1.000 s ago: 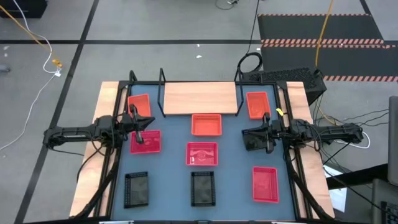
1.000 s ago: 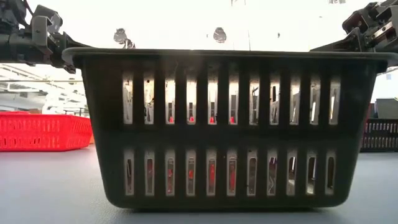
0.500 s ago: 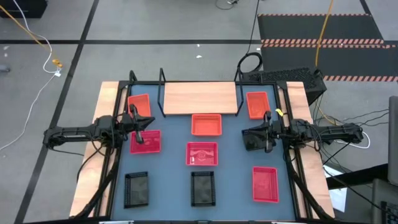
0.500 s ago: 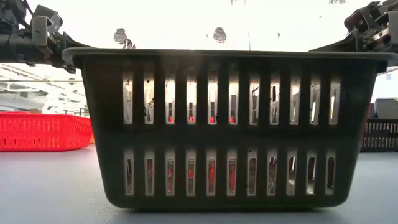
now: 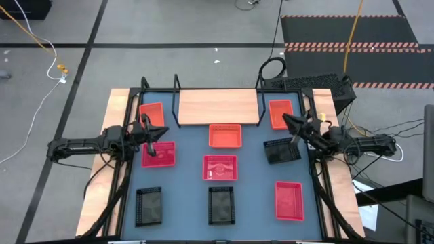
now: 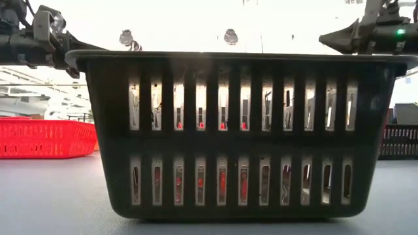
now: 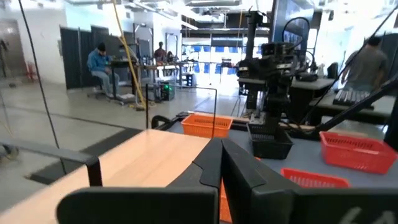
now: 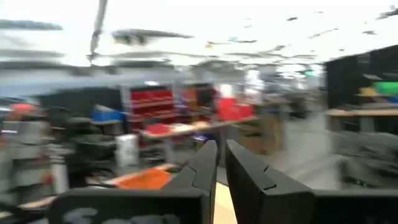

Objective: Stack baskets on shelf by color
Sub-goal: Put the right orange basket on the shelf

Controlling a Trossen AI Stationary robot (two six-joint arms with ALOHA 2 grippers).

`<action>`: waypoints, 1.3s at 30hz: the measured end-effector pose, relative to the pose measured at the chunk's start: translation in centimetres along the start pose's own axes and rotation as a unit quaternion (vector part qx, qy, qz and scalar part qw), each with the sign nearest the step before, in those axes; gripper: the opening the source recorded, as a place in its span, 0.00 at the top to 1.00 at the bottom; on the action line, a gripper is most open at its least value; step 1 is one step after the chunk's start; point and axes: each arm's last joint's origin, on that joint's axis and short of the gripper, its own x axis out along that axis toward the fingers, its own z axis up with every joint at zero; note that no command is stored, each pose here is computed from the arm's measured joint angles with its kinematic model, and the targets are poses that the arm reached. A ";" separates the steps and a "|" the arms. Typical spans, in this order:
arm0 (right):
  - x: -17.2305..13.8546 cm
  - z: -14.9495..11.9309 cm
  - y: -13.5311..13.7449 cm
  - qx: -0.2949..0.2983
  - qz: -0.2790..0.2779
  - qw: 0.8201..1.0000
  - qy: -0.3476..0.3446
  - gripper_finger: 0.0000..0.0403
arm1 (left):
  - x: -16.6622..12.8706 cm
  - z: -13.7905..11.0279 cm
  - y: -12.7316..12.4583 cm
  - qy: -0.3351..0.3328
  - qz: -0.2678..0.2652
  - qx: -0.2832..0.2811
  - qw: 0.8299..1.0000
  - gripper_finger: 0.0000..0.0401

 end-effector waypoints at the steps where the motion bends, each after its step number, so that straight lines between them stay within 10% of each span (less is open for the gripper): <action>1: 0.0 -0.1 0.0 -0.002 -0.004 1.000 0.003 0.93 | 0.0 -0.1 0.0 0.004 0.000 -0.004 1.000 0.98; 15: 0.8 -1.3 0.7 -0.035 0.013 0.998 0.048 0.93 | 0.0 -0.1 0.0 0.009 0.001 0.028 1.000 0.98; 22: 1.3 -1.2 1.7 0.002 0.108 0.994 0.030 0.93 | -0.7 0.6 0.3 0.140 0.036 0.019 0.989 0.97; 39: 2.4 -3.9 4.1 -0.007 0.188 0.977 0.101 0.68 | 0.6 2.0 0.5 0.232 0.149 0.084 0.958 0.50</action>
